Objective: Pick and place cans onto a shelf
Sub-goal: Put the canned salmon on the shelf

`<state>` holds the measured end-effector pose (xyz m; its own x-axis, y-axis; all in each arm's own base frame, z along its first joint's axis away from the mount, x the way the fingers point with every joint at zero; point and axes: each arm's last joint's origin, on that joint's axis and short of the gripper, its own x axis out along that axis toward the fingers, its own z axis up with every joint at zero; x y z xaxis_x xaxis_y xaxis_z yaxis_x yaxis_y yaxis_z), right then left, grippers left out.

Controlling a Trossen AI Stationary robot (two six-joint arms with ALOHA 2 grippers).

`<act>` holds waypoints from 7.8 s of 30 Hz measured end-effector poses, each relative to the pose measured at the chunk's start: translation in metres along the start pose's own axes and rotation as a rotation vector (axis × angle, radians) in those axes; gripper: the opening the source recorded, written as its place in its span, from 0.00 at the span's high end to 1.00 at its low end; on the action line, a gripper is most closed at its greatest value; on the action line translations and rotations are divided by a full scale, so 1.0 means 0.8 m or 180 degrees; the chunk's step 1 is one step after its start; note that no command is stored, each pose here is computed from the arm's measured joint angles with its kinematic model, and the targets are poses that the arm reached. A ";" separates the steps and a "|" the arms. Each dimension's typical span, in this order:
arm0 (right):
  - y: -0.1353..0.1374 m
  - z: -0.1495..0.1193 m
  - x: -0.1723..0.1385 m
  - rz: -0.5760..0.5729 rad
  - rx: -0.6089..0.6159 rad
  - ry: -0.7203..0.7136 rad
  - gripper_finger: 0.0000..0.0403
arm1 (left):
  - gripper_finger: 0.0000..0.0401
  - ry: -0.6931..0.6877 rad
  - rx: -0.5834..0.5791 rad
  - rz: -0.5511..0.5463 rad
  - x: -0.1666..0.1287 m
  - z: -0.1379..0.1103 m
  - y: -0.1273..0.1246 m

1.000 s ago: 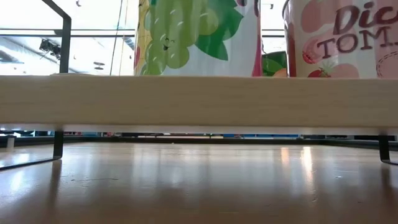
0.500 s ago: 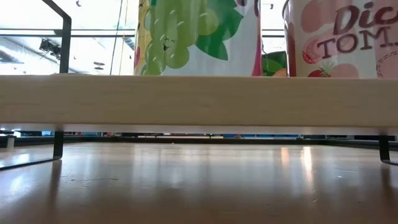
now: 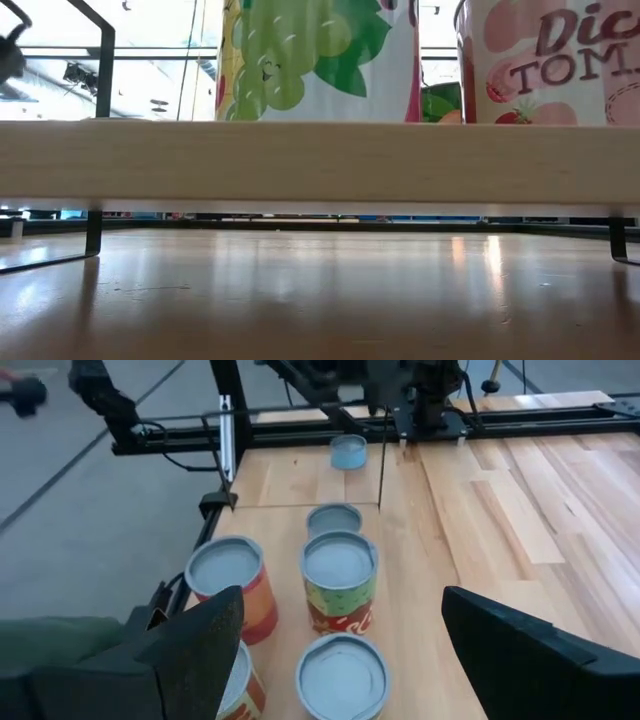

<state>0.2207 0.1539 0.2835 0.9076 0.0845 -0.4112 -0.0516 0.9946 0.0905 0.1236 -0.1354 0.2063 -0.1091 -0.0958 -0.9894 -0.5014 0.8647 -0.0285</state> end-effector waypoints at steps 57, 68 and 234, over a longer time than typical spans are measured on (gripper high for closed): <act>-0.027 0.015 0.010 -0.0179 0.0166 -0.0146 0.14 | 0.52 0.0421 0.0114 -0.0142 0.070 0.012 -0.006; -0.027 0.015 0.010 -0.0181 0.0115 -0.0143 0.14 | 0.66 0.1274 -0.1221 -0.0199 0.052 0.014 -0.013; 0.101 0.016 -0.086 0.0675 -0.0212 -0.0207 0.14 | 0.25 -0.1228 0.1524 0.0990 -0.014 0.103 -0.335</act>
<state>0.1598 0.2274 0.3306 0.8984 0.2900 -0.3297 -0.2694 0.9570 0.1078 0.3301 -0.3252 0.2131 0.1714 0.2978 -0.9391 -0.0521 0.9546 0.2932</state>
